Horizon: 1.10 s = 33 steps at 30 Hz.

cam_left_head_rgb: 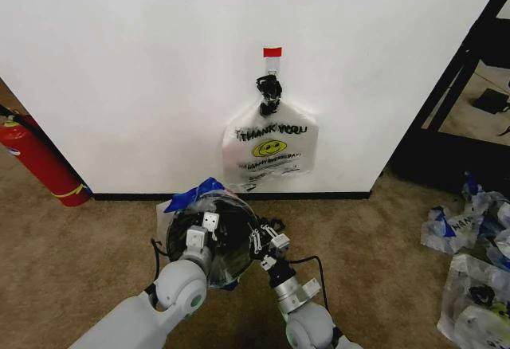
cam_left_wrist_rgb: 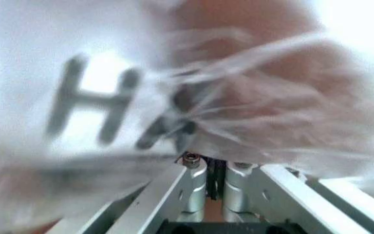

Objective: Pick up the garbage bag from the wall and place it over the trash bin.

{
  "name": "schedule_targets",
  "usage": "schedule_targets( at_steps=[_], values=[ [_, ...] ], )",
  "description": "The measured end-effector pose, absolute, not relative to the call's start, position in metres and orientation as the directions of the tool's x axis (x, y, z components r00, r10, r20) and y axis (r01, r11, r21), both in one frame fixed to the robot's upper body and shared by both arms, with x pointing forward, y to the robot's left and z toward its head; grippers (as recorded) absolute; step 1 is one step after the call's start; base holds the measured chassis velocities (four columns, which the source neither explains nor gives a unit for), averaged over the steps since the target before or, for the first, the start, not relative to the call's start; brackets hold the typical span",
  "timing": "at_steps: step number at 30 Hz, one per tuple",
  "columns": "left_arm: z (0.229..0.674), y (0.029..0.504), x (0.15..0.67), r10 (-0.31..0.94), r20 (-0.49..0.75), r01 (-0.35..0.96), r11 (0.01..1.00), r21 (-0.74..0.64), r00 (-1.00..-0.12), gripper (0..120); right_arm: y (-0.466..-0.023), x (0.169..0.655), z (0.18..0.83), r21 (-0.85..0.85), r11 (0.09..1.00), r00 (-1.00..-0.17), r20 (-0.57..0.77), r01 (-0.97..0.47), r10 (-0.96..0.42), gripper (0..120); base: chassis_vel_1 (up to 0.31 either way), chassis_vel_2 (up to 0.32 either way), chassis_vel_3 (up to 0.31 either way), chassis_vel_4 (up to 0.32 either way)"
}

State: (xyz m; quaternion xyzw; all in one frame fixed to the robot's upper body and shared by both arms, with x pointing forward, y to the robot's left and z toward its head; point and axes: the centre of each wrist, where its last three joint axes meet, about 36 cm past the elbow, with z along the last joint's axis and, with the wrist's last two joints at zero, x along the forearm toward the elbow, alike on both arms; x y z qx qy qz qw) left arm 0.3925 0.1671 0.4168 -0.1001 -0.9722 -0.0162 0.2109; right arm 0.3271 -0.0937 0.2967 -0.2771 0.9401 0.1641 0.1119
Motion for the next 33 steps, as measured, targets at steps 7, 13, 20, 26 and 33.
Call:
schedule_targets(
  at_steps=[7,13,20,26,33],
  values=[
    [0.418,0.162,0.398,0.203,0.400,0.208,0.978,-0.030,-0.894,0,-0.090,0.318,0.296,0.253,0.760,-0.794,-0.308,-0.599,-0.523,1,0.000,0.000,0.000,0.000],
    [0.419,0.163,0.394,0.220,0.389,0.227,0.973,-0.029,-0.895,0,-0.093,0.313,0.295,0.250,0.755,-0.789,-0.311,-0.606,-0.530,1,0.000,0.000,0.000,0.000],
    [0.409,0.180,0.378,0.200,0.413,0.231,0.973,0.027,-0.889,0,-0.095,0.321,0.297,0.245,0.780,-0.807,-0.322,-0.575,-0.494,1,0.000,0.000,0.000,0.000],
    [0.407,0.188,0.362,0.198,0.429,0.234,0.972,0.032,-0.881,0,-0.097,0.329,0.297,0.239,0.800,-0.821,-0.332,-0.550,-0.465,1,0.000,0.000,0.000,0.000],
    [0.402,0.195,0.349,0.209,0.441,0.258,0.965,0.054,-0.873,0,-0.099,0.334,0.292,0.221,0.809,-0.822,-0.332,-0.545,-0.463,1,0.000,0.000,0.000,0.000]
  ],
)
